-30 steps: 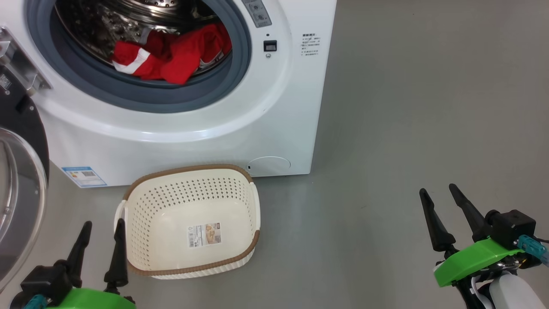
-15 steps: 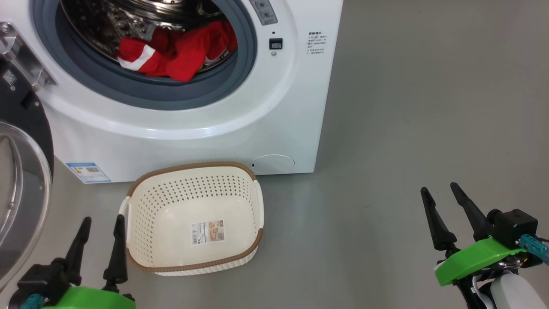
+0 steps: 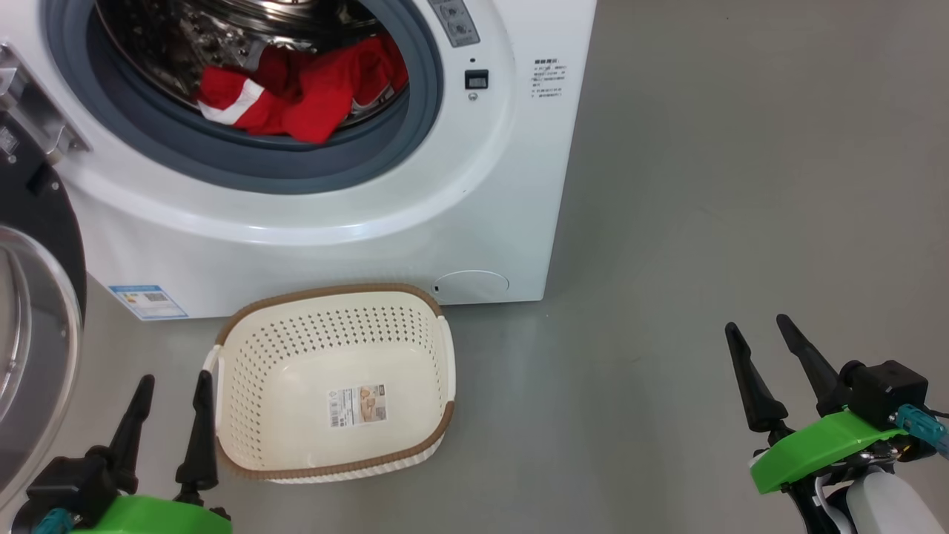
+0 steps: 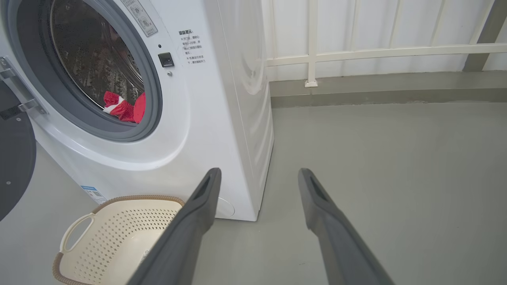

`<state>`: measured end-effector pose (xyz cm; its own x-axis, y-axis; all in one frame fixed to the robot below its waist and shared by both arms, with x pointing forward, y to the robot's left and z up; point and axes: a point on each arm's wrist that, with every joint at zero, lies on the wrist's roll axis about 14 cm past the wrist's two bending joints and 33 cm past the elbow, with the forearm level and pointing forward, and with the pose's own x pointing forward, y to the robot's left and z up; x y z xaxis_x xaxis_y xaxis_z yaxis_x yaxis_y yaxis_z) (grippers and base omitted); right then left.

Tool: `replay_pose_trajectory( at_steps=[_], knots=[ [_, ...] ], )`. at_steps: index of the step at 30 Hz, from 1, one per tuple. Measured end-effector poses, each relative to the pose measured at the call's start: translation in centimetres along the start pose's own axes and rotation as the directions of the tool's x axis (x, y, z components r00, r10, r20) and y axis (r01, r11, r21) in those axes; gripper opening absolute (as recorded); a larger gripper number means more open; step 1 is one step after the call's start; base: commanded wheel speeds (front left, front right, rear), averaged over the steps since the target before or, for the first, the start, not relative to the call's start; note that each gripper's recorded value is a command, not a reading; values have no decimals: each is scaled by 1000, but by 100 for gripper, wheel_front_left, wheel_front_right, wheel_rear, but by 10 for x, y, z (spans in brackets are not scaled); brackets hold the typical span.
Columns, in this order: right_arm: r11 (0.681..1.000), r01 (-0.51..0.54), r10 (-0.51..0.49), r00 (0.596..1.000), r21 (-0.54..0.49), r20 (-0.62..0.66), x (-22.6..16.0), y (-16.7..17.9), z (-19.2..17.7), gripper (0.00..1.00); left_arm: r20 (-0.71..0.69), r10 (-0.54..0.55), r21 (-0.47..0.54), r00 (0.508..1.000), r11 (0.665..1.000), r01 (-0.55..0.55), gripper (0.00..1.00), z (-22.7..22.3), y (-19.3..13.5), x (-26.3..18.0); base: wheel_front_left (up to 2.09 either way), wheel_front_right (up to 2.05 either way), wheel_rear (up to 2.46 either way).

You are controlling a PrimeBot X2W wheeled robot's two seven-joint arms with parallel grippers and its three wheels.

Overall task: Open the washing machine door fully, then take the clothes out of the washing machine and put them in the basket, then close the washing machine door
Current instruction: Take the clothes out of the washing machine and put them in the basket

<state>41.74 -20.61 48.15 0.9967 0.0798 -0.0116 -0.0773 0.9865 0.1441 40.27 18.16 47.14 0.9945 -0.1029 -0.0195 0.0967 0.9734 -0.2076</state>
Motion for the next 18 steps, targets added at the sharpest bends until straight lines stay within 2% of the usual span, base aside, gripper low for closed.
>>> replay_pose_trajectory(
  at_steps=[18],
  knots=[
    [1000, -8, 8, 1000, 2, -10, 3, 3, -5, 100, -9, 5, -2, 1000, 1000, -5, 100, -3, 2, 2, 93, -93, 1]
  ],
)
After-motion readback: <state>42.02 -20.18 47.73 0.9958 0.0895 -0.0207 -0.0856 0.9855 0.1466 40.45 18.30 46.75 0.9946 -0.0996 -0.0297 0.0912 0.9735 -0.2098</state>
